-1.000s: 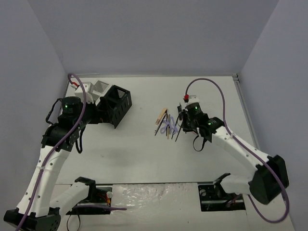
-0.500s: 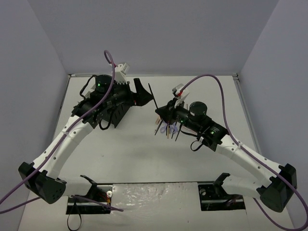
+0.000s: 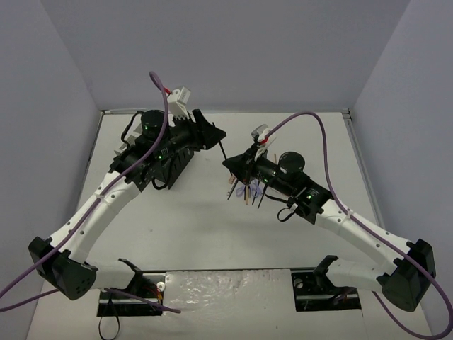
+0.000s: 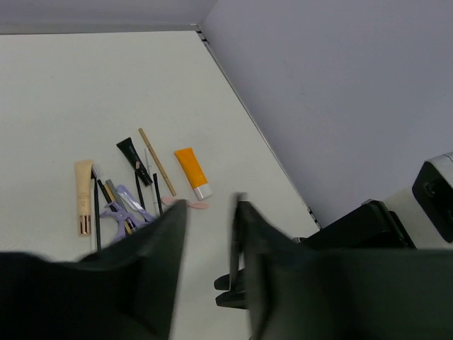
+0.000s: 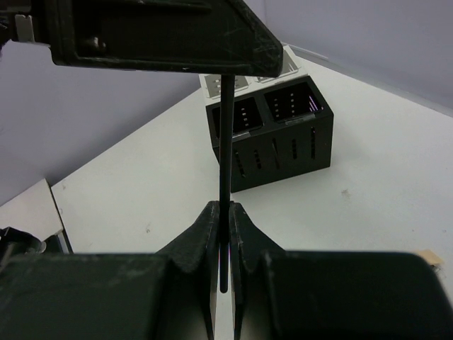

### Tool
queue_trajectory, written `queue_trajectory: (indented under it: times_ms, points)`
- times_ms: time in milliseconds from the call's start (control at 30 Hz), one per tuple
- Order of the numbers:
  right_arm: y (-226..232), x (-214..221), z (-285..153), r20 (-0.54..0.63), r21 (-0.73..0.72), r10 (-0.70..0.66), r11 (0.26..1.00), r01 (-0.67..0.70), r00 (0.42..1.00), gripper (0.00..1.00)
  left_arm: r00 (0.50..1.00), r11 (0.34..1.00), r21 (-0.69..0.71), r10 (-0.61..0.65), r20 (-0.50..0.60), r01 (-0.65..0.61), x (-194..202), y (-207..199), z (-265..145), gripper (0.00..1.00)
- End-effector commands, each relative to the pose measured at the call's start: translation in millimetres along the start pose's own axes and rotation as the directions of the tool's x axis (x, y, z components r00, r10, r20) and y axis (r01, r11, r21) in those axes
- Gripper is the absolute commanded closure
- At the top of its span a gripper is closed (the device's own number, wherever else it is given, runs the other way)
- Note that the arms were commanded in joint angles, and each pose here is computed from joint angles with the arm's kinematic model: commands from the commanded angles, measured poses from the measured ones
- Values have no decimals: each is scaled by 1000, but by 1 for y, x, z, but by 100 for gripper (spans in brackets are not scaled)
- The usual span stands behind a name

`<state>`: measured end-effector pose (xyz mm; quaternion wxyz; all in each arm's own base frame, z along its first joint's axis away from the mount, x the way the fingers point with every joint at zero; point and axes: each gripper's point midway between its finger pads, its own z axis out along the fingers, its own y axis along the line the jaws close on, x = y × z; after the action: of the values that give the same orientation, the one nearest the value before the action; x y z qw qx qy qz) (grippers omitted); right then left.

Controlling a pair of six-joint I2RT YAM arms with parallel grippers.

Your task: Organize the makeup

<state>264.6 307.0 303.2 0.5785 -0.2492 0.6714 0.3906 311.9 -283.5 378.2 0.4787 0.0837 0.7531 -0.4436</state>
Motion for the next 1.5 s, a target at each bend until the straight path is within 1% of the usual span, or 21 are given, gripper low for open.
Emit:
queue_trajectory:
  times_ms: [0,33,67,133,167,200,233,267,367,400,533,633,700,867,967,1133,1200,1300,1333,1367,1467]
  points:
    - [10,-25,6,102,-37,-13,999,17,995,99,995,997,67,33,95,-39,-25,-23,2,93]
    - [9,-25,7,99,-35,-13,999,16,995,96,995,997,67,37,95,-43,-25,-22,3,99]
    - [9,-24,8,96,-33,-12,999,15,995,95,994,996,69,43,97,-50,-25,-22,3,100]
    - [5,-22,10,92,-18,-12,1000,14,996,87,993,996,62,64,103,-70,-27,-21,4,100]
    - [4,-22,10,92,-10,-13,1000,14,996,76,991,995,49,78,107,-84,-27,-18,4,100]
    - [2,-23,11,92,-2,-15,1000,15,996,61,989,995,27,97,112,-101,-29,-14,4,100]
    - [1,-23,11,89,5,-18,1000,18,996,52,983,992,-11,128,131,-128,-35,-8,3,100]
    - [-2,-25,10,91,29,-19,999,17,996,36,981,989,-46,146,127,-141,-35,-1,2,100]
    - [-20,-19,5,46,126,-23,992,17,999,8,958,955,-204,245,149,-213,-55,32,-6,100]
    - [-25,-17,3,33,154,-28,988,23,999,2,951,940,-259,266,156,-221,-62,44,-9,100]
    - [-48,-8,-14,-9,286,-43,957,44,999,0,911,850,-481,351,218,-213,-111,107,-30,100]
    - [-61,4,-30,-37,364,-31,930,42,999,0,879,756,-628,411,242,-181,-153,160,-50,100]
    - [-66,9,-38,-44,396,-20,918,36,999,0,860,718,-676,439,260,-163,-178,183,-59,100]
    - [-73,33,-54,-83,432,6,901,31,996,0,849,636,-752,483,213,-174,-205,244,-53,100]
    - [-76,43,-60,-103,444,12,895,35,995,0,859,623,-765,470,201,-162,-212,276,-46,100]
    - [-77,56,-65,-131,450,26,892,37,991,0,839,610,-776,499,218,-161,-222,316,-37,100]
    - [-79,65,-68,-151,456,34,889,39,988,0,861,595,-787,476,181,-163,-211,344,-26,100]
    - [-81,74,-71,-164,468,56,883,28,985,0,873,590,-789,463,155,-173,-202,362,-18,100]
    - [-81,75,-72,-163,473,62,881,23,985,0,878,587,-789,458,141,-180,-195,370,-13,93]
    - [-82,77,-73,-164,481,69,877,19,984,0,875,589,-788,463,144,-181,-194,374,-10,90]
    - [-89,83,-79,-167,524,99,852,3,981,0,889,578,-793,444,110,-191,-178,390,-5,86]
